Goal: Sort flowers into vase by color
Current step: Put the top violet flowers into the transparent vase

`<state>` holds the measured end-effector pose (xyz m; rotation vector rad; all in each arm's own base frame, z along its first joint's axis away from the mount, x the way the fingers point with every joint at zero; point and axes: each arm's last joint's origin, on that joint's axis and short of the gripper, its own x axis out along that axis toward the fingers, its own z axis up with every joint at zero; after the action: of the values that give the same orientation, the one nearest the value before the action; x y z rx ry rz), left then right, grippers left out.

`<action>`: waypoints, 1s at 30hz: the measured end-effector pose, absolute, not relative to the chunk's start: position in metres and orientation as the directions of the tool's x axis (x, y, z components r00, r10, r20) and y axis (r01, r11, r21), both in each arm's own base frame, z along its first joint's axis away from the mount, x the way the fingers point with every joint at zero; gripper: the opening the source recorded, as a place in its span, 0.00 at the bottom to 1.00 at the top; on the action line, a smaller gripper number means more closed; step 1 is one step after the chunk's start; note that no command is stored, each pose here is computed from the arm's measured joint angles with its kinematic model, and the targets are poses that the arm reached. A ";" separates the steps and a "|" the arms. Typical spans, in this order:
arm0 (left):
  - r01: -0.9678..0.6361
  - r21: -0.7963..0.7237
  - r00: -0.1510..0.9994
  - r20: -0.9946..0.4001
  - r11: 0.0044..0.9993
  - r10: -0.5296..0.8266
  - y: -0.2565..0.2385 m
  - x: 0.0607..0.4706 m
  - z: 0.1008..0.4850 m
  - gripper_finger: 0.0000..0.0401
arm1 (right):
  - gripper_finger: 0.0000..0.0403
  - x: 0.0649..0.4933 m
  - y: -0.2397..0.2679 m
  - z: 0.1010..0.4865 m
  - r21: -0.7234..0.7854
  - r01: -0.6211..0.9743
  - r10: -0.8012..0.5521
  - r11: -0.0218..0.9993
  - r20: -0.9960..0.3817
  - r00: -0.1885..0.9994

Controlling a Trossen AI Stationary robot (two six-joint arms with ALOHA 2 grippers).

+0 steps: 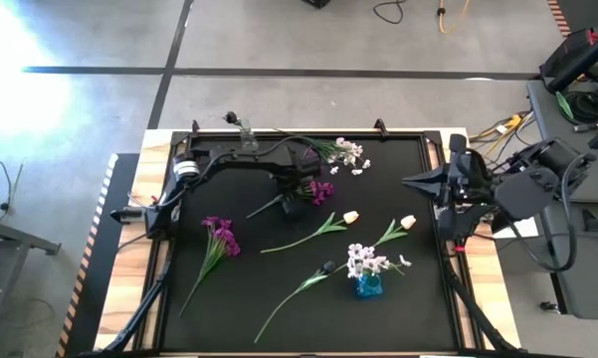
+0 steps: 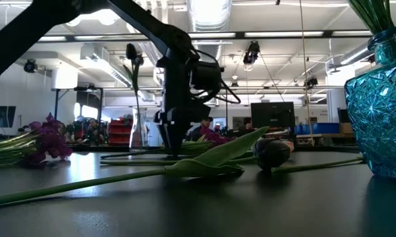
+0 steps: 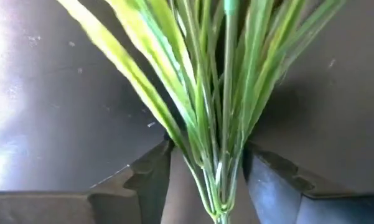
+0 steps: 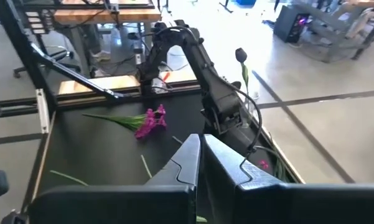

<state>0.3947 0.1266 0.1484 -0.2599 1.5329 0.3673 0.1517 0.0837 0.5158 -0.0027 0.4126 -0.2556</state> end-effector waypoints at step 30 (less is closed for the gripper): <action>-0.573 0.078 0.807 -0.123 0.816 0.578 0.189 0.230 0.463 0.01 | 0.03 0.170 0.078 0.513 -0.135 0.417 -0.438 0.899 -0.340 0.832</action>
<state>0.2300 0.1895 0.4632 0.0376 0.1435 0.6154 0.1700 0.0782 0.5133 -0.0565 0.3733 -0.4535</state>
